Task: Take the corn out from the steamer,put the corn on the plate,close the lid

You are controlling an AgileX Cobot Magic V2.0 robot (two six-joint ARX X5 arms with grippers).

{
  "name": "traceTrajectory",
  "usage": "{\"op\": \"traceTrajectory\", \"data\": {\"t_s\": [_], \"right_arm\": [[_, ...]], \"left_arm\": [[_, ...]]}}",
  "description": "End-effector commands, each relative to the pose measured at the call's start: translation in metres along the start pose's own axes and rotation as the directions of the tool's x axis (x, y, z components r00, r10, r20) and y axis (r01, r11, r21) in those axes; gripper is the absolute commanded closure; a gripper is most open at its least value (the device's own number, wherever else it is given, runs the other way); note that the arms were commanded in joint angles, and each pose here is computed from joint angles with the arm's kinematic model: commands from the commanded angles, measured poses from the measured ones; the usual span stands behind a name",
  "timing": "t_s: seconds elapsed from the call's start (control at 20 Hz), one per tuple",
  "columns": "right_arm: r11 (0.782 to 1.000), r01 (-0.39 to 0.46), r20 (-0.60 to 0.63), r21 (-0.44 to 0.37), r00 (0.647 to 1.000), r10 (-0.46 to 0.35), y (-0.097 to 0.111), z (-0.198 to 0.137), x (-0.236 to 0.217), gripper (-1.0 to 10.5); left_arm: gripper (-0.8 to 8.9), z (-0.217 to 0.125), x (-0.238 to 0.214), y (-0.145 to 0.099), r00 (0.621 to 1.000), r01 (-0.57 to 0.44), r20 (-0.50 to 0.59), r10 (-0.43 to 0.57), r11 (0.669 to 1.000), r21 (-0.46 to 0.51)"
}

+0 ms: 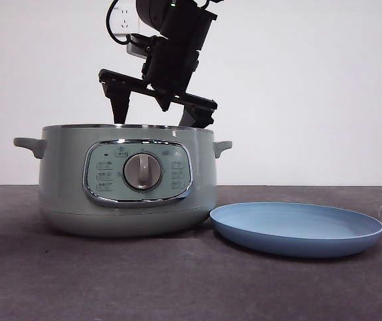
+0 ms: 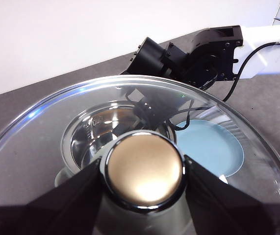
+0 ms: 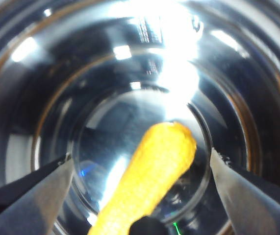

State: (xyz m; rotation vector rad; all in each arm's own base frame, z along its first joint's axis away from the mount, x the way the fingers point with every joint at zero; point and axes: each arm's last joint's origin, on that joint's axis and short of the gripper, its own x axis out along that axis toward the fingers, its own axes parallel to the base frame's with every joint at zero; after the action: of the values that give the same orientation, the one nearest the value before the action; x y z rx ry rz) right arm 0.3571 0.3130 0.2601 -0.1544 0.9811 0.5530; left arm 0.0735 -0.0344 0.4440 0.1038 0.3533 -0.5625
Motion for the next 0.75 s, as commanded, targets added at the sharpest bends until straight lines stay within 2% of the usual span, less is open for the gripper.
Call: {"op": "traceTrajectory", "data": {"t_s": [0.05,0.35,0.45,0.6,0.75], "right_arm": [[1.0,0.014,-0.055,0.0,0.998,-0.014,0.0,-0.007,0.02,4.7],[1.0,0.02,-0.119,-0.002,0.993,-0.02,-0.001,-0.016,0.039,4.7],[1.0,0.018,-0.145,-0.025,0.989,-0.022,0.002,-0.02,0.041,4.7],[0.998,0.01,-0.134,-0.065,0.991,-0.019,0.018,-0.023,0.041,4.7],[0.995,0.032,-0.159,-0.093,0.986,-0.047,0.022,-0.027,0.04,4.7]], "left_arm": [[8.22,0.007,-0.008,-0.001,0.997,-0.006,0.073,0.004,1.0,0.025],[8.22,0.005,-0.008,-0.001,0.998,-0.005,0.059,0.003,1.0,0.031],[8.22,0.005,-0.008,-0.001,0.998,-0.004,0.057,0.003,0.999,0.034],[8.22,0.005,-0.008,-0.001,0.998,-0.005,0.056,0.003,0.999,0.04],[8.22,0.005,-0.008,-0.001,0.998,-0.005,0.055,0.002,0.999,0.04]]}}
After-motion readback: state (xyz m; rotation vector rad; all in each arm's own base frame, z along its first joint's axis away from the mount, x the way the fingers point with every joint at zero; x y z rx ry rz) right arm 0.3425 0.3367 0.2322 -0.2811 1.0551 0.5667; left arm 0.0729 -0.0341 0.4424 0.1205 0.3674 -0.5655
